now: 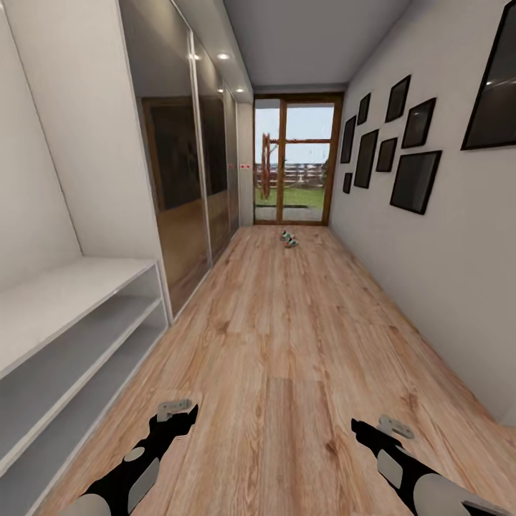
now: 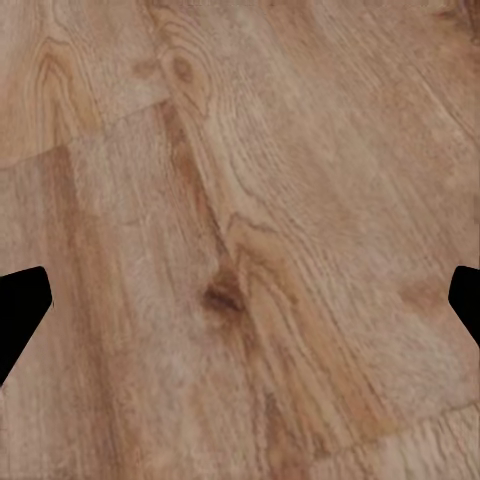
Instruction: Pick up the two gym shoes and the two sandals from the corridor floor and place them onto the hallstand (shoe rack) in the corridor, making sure they are on the rack and not on the floor. Arrange them so the two gym shoes are next to each other and the two sandals are next to each other.
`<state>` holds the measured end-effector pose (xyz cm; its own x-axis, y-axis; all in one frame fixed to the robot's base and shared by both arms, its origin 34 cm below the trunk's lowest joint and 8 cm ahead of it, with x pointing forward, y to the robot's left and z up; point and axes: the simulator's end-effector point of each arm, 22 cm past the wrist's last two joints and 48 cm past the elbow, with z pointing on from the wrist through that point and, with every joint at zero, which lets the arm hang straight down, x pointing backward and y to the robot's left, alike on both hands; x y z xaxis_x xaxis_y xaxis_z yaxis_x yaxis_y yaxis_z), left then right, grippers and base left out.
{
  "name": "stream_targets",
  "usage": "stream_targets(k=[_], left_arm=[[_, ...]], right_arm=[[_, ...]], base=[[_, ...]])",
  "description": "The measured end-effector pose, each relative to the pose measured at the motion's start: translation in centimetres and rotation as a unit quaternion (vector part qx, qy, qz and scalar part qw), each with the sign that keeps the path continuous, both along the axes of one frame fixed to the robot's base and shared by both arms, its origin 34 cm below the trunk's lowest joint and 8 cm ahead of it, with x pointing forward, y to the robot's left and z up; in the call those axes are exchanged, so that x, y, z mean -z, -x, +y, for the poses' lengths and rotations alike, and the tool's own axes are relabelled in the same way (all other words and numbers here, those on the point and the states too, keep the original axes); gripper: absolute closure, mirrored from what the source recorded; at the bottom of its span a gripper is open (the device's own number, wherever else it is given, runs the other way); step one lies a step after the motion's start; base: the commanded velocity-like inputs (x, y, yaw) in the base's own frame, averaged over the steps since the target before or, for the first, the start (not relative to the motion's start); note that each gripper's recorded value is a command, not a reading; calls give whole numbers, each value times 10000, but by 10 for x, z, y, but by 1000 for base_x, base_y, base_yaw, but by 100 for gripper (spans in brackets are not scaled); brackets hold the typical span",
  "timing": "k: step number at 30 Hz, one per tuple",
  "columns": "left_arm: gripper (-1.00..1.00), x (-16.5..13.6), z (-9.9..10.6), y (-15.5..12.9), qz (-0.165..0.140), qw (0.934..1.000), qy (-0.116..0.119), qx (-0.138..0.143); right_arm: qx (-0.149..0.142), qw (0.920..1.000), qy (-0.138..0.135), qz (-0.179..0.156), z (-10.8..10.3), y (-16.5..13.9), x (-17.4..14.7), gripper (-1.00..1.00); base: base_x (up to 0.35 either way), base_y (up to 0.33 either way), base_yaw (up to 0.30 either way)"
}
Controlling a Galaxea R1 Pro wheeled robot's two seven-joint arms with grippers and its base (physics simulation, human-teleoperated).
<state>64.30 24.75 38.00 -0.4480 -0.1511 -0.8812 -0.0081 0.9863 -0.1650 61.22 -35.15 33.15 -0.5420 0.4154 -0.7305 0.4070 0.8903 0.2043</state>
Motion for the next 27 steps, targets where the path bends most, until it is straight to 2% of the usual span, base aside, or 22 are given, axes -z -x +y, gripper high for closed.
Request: stream_targets(k=[27], left_arm=[[-100, 0, 0, 0, 1, 10000, 0, 0]], right_arm=[[1, 10000, 1, 0, 0, 0, 0, -100]], base=[[347, 0, 0]])
